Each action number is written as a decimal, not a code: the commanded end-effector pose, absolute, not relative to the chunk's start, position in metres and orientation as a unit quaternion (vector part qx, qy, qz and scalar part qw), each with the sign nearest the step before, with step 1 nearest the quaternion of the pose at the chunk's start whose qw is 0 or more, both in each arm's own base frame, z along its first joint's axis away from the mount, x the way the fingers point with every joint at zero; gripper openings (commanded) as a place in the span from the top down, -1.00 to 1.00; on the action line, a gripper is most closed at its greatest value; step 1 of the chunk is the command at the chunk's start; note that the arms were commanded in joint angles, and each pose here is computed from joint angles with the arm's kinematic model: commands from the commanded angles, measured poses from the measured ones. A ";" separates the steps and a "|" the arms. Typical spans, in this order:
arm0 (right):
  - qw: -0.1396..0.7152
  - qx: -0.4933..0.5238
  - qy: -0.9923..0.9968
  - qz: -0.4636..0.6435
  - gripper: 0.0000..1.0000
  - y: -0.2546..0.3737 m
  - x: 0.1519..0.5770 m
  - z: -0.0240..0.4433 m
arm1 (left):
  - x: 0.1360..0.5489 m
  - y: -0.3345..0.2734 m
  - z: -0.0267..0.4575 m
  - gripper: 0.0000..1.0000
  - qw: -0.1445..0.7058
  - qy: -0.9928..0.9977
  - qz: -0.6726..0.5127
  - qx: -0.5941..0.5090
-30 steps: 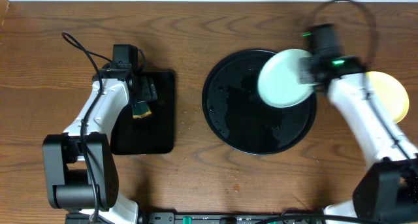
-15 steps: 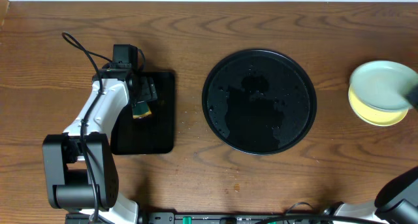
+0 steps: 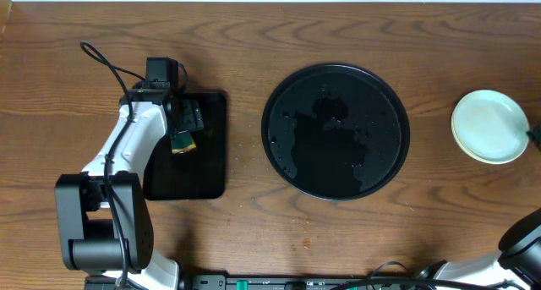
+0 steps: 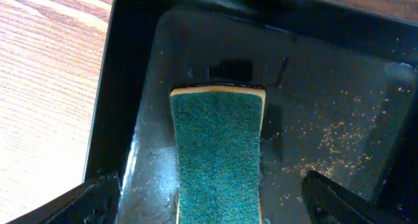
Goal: Clean dirty plates on tray and stack at the side
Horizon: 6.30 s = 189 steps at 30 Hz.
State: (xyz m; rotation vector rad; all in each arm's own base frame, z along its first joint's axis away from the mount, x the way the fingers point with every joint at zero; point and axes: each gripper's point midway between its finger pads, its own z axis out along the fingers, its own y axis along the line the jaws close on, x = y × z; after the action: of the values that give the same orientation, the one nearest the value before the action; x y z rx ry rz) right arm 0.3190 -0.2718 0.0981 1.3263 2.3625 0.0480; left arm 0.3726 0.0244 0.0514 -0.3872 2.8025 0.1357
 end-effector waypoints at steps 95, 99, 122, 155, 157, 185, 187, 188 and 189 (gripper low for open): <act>0.827 -0.136 0.545 0.018 -0.99 0.046 0.210 0.306 | 0.373 0.027 0.052 -0.78 0.154 0.977 0.052 -0.138; 0.804 -0.134 0.578 0.020 -0.98 0.045 0.225 0.269 | 0.373 0.027 0.052 -0.78 0.154 0.977 0.052 -0.138; 0.680 -0.028 0.732 -0.025 -0.99 0.000 0.246 0.157 | 0.373 0.027 0.052 -0.78 0.154 0.977 0.052 -0.138; 0.680 -0.028 0.732 -0.025 -0.98 0.000 0.246 0.157 | 0.372 0.020 0.050 -0.78 0.152 0.979 0.051 -0.129; 0.680 -0.028 0.732 -0.025 -0.98 0.000 0.246 0.157 | 0.374 0.014 0.061 -0.77 0.168 0.977 0.047 -0.121; 0.680 -0.028 0.732 -0.025 -0.99 0.000 0.246 0.157 | 0.200 -0.005 0.326 -0.78 0.634 0.765 -0.073 -0.085; 0.680 -0.028 0.732 -0.025 -0.99 0.000 0.246 0.157 | 0.193 -0.001 0.305 -0.78 0.637 0.763 -0.068 -0.091; 0.680 -0.028 0.732 -0.025 -0.99 0.000 0.246 0.157 | 0.191 0.000 0.296 -0.78 0.638 0.761 -0.067 -0.093; 0.680 -0.028 0.732 -0.025 -0.98 0.000 0.246 0.157 | 0.190 0.001 0.288 -0.78 0.641 0.758 -0.066 -0.095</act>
State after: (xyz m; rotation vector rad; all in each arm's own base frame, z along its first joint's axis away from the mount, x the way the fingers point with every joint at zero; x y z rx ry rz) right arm 0.2464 0.0056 0.1571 -0.0946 1.6428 -0.0428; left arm 0.1916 -0.0039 0.3119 -0.1940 1.7312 -0.1697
